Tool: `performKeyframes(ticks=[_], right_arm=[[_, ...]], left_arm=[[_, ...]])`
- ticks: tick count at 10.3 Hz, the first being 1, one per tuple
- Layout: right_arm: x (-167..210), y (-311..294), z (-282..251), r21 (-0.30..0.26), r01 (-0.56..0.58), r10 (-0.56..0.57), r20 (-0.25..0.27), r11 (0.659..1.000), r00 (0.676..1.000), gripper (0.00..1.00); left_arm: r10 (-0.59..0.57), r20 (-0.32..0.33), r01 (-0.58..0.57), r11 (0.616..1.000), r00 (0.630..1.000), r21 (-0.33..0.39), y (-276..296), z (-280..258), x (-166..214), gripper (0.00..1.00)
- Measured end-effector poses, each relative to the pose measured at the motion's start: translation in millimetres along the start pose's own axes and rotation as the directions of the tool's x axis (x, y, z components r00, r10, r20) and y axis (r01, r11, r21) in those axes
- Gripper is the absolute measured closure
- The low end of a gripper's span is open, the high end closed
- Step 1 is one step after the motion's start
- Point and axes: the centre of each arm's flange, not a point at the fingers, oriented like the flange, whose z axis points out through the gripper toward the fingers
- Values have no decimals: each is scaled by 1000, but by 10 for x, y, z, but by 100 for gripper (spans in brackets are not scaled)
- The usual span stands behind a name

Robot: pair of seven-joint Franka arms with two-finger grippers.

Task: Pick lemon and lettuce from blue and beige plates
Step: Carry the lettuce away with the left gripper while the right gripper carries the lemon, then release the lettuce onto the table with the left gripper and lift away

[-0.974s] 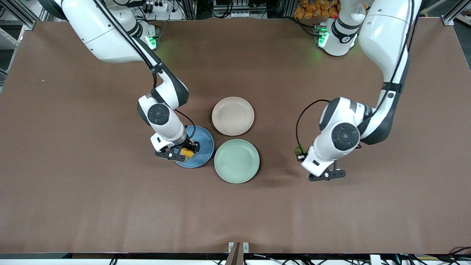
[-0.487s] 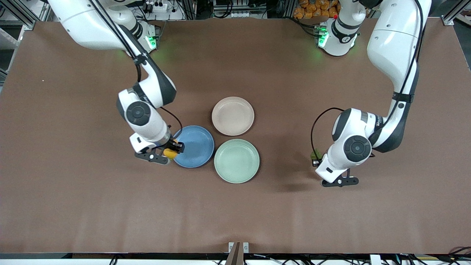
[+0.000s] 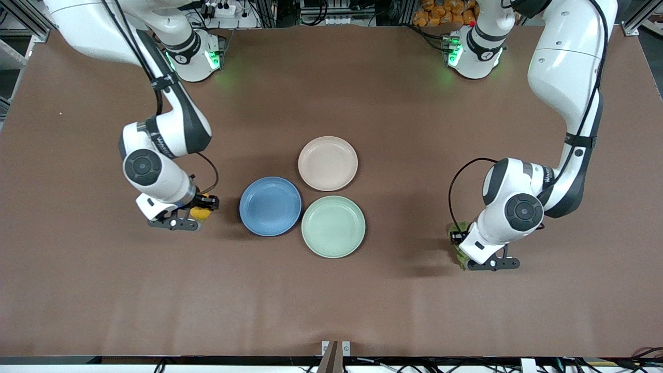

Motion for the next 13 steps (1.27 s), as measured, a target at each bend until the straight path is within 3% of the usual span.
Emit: performKeyframes(ticks=[2,6,8,13], right_arm=[[-8,487,147,27,54,-54,5,998,999,31],[-200,1394,261,54,133,-135,24,990,991,32],[-338,1696,466,51,162,-163,2,985,987,32],[-561,1706,772,51,172,-172,-10,984,985,32]], left_arm=[[-13,8,13,1000,1000,3,-11,-7,-56,1],[-100,21,100,994,995,-32,-496,-367,-418,0],[-137,27,139,988,990,-73,-699,-573,-653,0],[-92,23,93,992,996,-84,-415,-808,-1019,0]])
